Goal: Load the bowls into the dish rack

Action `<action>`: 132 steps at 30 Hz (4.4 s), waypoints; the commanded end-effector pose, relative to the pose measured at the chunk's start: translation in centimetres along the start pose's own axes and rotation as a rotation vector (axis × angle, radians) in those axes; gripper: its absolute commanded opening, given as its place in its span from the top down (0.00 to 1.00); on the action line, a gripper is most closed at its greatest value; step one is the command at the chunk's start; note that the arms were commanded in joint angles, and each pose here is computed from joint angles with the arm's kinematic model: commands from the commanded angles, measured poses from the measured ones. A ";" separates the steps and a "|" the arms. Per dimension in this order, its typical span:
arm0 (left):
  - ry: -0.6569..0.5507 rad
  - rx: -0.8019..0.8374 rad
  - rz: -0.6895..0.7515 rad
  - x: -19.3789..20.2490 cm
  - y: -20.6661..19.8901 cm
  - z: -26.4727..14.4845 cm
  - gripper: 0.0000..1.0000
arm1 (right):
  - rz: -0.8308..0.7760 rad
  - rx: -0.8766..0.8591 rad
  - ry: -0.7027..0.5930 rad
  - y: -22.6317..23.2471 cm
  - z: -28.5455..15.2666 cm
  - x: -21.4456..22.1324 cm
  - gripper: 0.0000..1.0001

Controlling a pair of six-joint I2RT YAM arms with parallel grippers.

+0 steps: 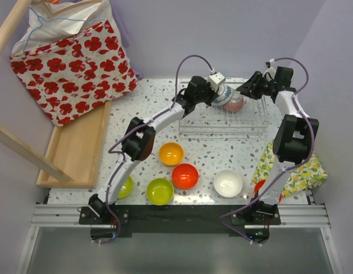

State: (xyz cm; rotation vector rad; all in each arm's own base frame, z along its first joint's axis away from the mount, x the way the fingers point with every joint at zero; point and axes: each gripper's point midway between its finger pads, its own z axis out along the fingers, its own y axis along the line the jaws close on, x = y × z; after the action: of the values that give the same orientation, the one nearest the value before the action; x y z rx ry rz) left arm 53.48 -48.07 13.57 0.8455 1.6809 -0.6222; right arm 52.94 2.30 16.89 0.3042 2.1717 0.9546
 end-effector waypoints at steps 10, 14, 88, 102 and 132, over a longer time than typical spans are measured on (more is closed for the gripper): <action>-0.124 -0.008 -0.039 -10.2 1.1 -7.3 1.00 | -0.317 0.017 -0.073 7.1 -1.1 -2.0 0.77; -0.058 -0.130 -0.041 -9.4 2.8 -11.9 0.99 | -0.429 0.083 -0.074 9.2 0.6 -1.7 0.81; 0.097 -0.229 0.068 -5.7 4.9 -16.9 0.72 | -0.703 0.698 -0.182 3.0 -5.1 -5.1 0.70; 0.204 -0.239 0.038 -6.0 3.9 -28.8 0.08 | -0.858 0.396 -0.001 8.2 -12.5 5.1 0.36; 0.679 -0.106 0.242 8.9 1.3 -42.5 0.06 | -1.055 0.543 0.744 -0.1 -28.3 22.7 0.36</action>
State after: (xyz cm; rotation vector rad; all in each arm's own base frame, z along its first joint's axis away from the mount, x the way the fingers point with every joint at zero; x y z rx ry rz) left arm 28.88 -12.72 16.08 1.2588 2.1489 0.0003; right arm 21.07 0.24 18.59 -0.9813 2.5192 -0.0534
